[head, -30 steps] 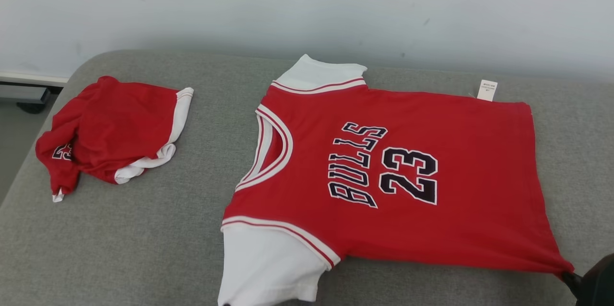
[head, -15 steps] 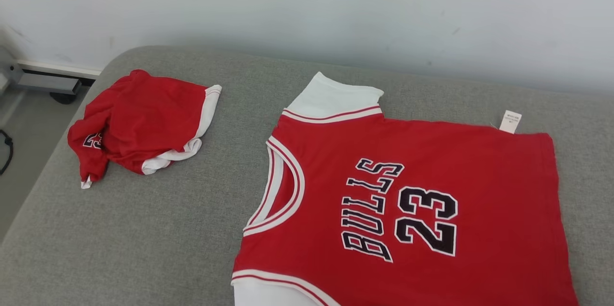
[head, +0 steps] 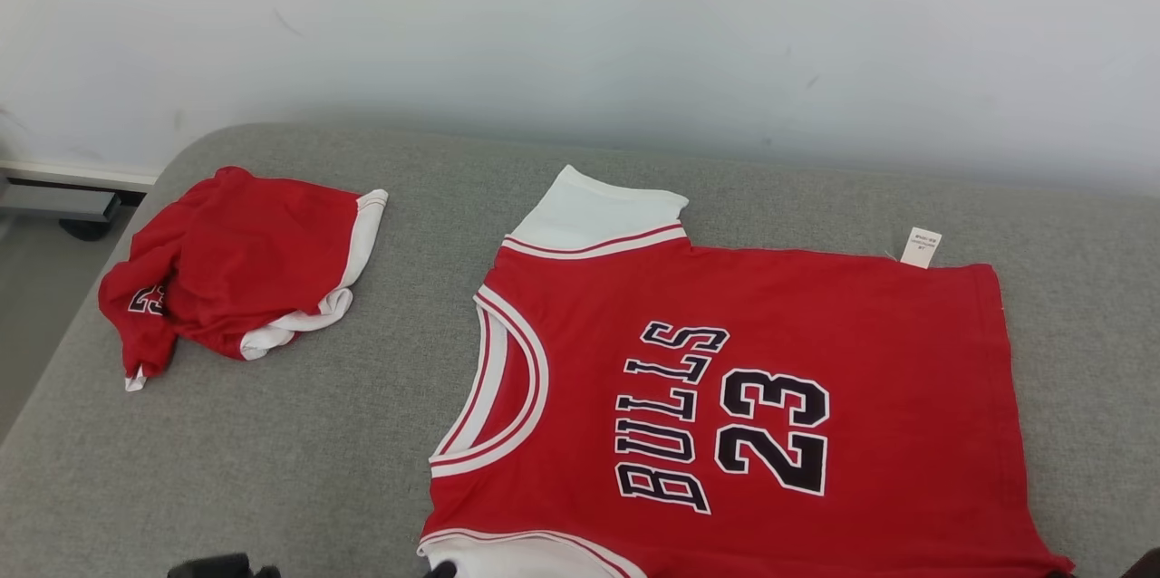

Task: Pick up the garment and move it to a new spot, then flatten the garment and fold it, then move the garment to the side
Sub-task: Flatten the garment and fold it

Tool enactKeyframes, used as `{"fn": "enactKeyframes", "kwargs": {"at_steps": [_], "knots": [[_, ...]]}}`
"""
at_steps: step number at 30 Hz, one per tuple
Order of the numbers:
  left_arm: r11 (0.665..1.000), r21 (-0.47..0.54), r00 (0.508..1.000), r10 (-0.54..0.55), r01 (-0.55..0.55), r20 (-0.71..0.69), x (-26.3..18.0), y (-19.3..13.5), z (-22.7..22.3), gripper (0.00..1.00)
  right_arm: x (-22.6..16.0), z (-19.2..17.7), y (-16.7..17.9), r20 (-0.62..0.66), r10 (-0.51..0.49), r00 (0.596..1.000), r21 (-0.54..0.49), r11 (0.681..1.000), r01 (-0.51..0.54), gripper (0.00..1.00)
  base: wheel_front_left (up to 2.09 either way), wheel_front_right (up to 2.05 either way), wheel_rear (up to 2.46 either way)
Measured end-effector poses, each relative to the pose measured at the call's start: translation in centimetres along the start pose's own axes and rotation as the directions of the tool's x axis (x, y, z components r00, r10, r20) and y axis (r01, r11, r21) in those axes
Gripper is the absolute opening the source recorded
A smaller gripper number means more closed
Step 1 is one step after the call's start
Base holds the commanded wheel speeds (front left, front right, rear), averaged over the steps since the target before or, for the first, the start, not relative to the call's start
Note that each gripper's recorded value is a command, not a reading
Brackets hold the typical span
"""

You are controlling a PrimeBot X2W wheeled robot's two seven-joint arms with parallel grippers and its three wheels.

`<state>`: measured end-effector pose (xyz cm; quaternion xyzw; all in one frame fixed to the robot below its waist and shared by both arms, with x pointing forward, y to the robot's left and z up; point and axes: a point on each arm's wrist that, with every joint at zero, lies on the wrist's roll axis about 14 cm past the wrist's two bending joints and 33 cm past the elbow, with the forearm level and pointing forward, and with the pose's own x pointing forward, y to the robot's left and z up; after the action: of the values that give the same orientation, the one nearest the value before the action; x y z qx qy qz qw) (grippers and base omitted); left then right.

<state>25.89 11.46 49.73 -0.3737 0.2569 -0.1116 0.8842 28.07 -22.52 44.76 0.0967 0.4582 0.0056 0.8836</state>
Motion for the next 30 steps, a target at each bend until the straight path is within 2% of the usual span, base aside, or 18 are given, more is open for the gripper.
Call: {"fn": "enactKeyframes", "kwargs": {"at_steps": [4, 10, 19, 30], "knots": [[0.998, 0.019, 0.998, -0.060, 0.059, 0.013, 1.9, -1.5, 1.3, 0.00, 0.5, 1.1, 0.8, 0.042, 0.027, 0.999, 0.003, 1.000, -0.027, 0.00, 0.00, 0.00, 0.00], [0.993, 0.086, 0.995, -0.090, 0.086, 0.050, 5.0, -3.0, 3.5, 0.00, 1.8, 1.7, 0.9, 0.046, 0.025, 0.999, 0.006, 1.000, -0.025, 0.00, 0.00, 0.00, 0.00], [0.986, 0.151, 0.994, -0.077, 0.065, 0.078, 9.9, -3.6, 5.9, 0.00, 4.1, 2.7, -0.6, 0.064, -0.026, 0.998, 0.052, 0.998, 0.023, 0.00, 0.00, 0.00, 0.00], [0.975, 0.204, 0.993, -0.104, 0.092, 0.052, 13.5, -4.7, 6.6, 0.00, 6.4, 2.4, -0.2, 0.042, -0.020, 0.999, 0.064, 0.998, 0.017, 0.00, 0.00, 0.00, 0.00]]}}
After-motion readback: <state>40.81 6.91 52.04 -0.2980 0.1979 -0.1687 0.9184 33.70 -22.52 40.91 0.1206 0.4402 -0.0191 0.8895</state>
